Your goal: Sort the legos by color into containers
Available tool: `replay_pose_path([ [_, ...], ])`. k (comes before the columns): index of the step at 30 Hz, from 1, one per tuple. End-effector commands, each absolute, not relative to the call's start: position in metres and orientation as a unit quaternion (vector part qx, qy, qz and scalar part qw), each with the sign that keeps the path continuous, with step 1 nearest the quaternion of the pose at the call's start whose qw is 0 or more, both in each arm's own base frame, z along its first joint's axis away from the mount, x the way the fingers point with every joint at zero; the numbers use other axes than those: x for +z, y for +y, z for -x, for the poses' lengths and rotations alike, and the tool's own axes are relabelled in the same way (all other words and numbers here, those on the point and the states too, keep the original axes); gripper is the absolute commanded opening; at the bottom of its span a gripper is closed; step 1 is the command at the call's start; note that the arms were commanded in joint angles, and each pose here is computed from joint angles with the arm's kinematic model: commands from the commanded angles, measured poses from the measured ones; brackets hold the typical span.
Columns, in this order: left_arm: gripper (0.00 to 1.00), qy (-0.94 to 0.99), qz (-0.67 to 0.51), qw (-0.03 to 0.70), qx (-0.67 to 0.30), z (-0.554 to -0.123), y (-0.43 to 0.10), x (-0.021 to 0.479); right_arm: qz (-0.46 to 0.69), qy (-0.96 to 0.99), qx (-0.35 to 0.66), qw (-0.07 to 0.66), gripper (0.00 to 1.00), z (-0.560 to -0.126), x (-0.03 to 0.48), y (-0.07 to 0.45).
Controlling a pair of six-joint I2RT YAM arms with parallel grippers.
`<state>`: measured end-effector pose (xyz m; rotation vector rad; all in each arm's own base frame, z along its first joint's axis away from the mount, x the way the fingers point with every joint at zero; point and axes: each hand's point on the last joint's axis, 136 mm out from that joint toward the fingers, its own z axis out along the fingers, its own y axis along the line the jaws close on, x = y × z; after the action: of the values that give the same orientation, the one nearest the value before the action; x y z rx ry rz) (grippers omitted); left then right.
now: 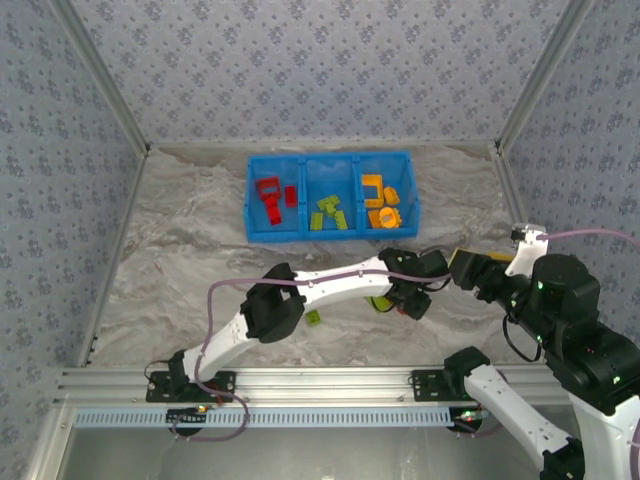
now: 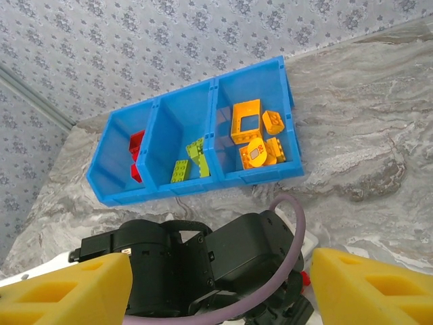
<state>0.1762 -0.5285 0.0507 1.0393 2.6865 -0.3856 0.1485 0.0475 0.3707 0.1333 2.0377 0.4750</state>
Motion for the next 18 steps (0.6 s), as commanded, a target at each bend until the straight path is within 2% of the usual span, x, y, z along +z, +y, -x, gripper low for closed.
replay_pose_path([
  [1,0.46,0.913,-0.371,0.119,-0.120,-0.172,-0.531,0.046,-0.056,0.841,0.207,0.496,0.73,-0.146,0.369,0.049],
  [6,0.42,0.911,-0.378,0.124,-0.110,-0.170,-0.534,0.040,-0.057,0.842,0.207,0.495,0.73,-0.147,0.368,0.050],
  [10,0.31,0.909,-0.379,0.140,-0.101,-0.173,-0.533,0.042,-0.058,0.842,0.205,0.495,0.73,-0.146,0.368,0.049],
  [15,0.21,0.906,-0.373,0.174,-0.103,-0.179,-0.532,0.070,-0.054,0.845,0.204,0.491,0.73,-0.146,0.365,0.050],
  [18,0.20,0.905,-0.355,0.204,-0.115,-0.184,-0.525,0.107,-0.042,0.847,0.207,0.488,0.73,-0.148,0.363,0.055],
])
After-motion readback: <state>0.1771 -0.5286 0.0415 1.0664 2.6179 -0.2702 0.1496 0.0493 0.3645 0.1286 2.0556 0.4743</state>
